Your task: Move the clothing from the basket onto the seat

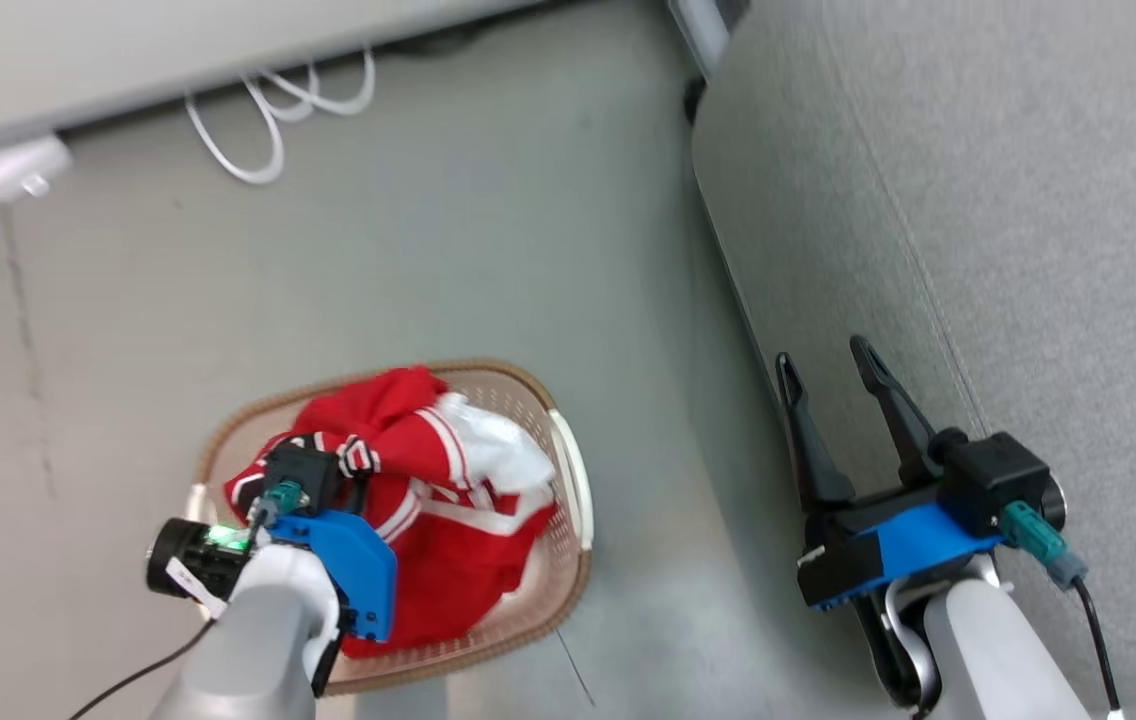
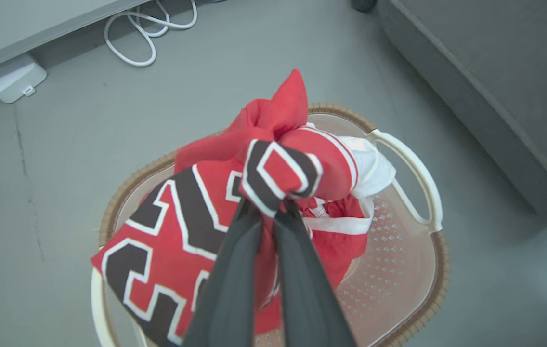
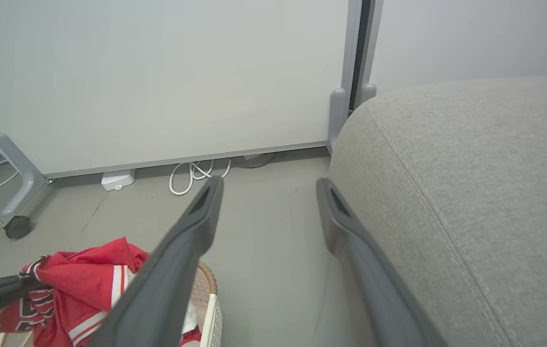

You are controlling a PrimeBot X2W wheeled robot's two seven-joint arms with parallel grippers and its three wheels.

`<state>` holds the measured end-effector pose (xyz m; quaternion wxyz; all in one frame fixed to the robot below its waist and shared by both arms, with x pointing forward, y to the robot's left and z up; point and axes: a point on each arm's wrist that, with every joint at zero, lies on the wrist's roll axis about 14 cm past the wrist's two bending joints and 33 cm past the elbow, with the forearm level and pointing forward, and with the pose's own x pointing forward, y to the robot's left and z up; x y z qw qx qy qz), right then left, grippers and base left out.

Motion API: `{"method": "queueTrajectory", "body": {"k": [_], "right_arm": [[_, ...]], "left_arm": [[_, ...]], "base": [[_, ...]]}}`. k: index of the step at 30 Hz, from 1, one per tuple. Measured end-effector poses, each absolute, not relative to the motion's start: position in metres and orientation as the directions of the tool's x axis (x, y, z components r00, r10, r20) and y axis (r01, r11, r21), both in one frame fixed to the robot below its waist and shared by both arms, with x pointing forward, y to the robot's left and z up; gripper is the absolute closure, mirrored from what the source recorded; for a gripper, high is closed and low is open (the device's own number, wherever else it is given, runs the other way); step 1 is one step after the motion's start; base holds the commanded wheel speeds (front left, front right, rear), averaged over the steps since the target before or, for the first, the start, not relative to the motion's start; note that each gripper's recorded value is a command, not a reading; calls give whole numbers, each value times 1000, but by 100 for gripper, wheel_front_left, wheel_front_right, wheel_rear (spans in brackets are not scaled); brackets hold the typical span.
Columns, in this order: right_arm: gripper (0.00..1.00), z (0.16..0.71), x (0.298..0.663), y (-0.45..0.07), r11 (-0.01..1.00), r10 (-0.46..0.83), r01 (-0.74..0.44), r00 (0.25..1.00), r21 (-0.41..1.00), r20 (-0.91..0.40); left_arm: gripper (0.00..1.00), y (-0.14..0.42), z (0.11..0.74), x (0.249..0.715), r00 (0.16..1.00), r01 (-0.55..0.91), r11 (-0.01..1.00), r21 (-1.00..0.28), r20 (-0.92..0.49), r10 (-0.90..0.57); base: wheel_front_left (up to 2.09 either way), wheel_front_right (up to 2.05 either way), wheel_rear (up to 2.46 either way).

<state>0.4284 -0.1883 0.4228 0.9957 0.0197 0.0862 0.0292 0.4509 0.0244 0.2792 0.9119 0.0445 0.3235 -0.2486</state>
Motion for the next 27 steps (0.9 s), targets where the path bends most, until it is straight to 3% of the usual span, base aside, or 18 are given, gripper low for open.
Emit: {"method": "queueTrajectory", "body": {"k": [11, 18, 27], "right_arm": [[0, 477, 399, -168, 993, 108, -104, 992, 60, -64], [0, 495, 387, -154, 987, 144, -143, 989, 70, -17], [0, 501, 372, -137, 978, 189, -188, 982, 87, -4]], "left_arm": [[100, -7, 422, 448, 785, 556, 826, -96, -267, -559], [100, -29, 498, 442, 788, 604, 793, -77, -87, -609], [100, -47, 567, 431, 773, 634, 771, -69, 35, -633]], "base": [[0, 0, 0], [0, 0, 0], [0, 0, 0]]}}
